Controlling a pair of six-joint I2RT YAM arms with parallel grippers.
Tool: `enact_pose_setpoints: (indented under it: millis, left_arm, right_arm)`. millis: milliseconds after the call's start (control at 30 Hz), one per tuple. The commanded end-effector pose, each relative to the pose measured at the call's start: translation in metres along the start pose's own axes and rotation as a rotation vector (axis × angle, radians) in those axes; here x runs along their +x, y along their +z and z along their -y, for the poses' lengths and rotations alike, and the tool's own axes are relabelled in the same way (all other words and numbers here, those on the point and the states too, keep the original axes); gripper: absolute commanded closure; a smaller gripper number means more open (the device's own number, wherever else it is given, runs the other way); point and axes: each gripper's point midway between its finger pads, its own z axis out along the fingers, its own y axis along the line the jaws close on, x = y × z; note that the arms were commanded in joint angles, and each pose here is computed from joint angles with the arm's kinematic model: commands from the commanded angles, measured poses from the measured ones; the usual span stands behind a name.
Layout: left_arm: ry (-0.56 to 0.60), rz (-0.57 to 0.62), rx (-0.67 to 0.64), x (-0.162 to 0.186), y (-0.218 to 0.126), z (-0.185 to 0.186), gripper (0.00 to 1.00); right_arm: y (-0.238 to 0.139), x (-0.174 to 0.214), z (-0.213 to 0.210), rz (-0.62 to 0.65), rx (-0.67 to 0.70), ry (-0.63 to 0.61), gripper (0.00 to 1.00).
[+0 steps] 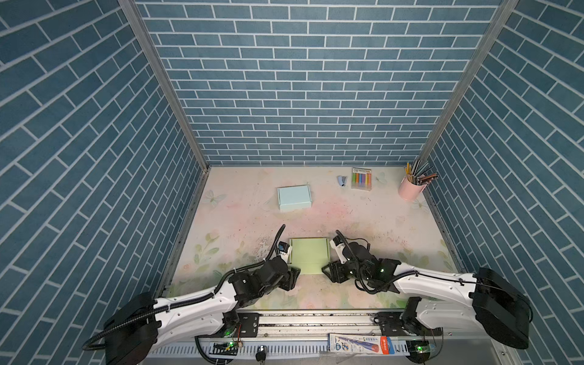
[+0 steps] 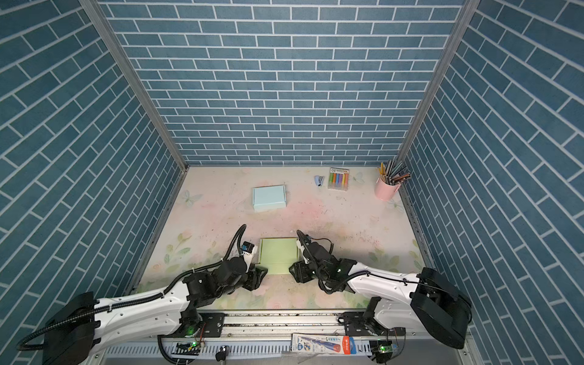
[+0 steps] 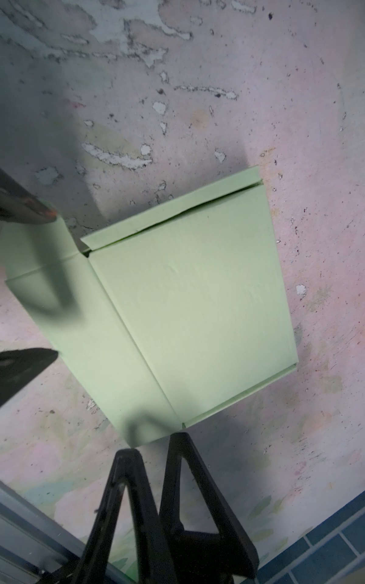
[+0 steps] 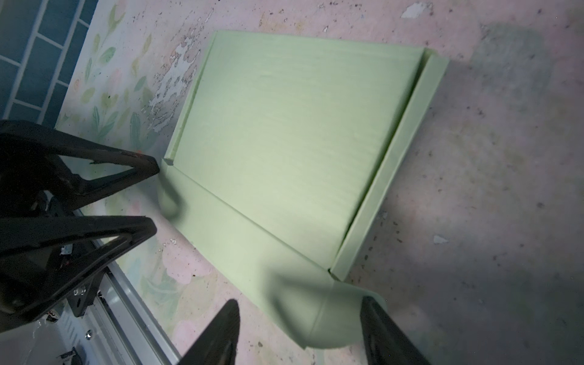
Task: Fold the paper box
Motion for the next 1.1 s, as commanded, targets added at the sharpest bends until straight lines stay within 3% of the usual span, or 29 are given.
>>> enact_pose_setpoints:
  millis: [0,700,1067]
  left_arm:
    - [-0.027,-0.003,0.008,0.007,0.003,-0.002,0.38]
    - [-0.058,0.003,0.099,0.012,0.007,0.015,0.43]
    - [-0.055,0.01,0.072,0.013,0.011,0.01,0.51]
  right_arm:
    - [0.004,0.005,-0.002,-0.007,-0.018,0.036,0.38]
    - [0.006,-0.003,-0.025,0.014,-0.098,0.039,0.39]
    - [0.014,0.005,-0.006,0.012,-0.025,0.047,0.45]
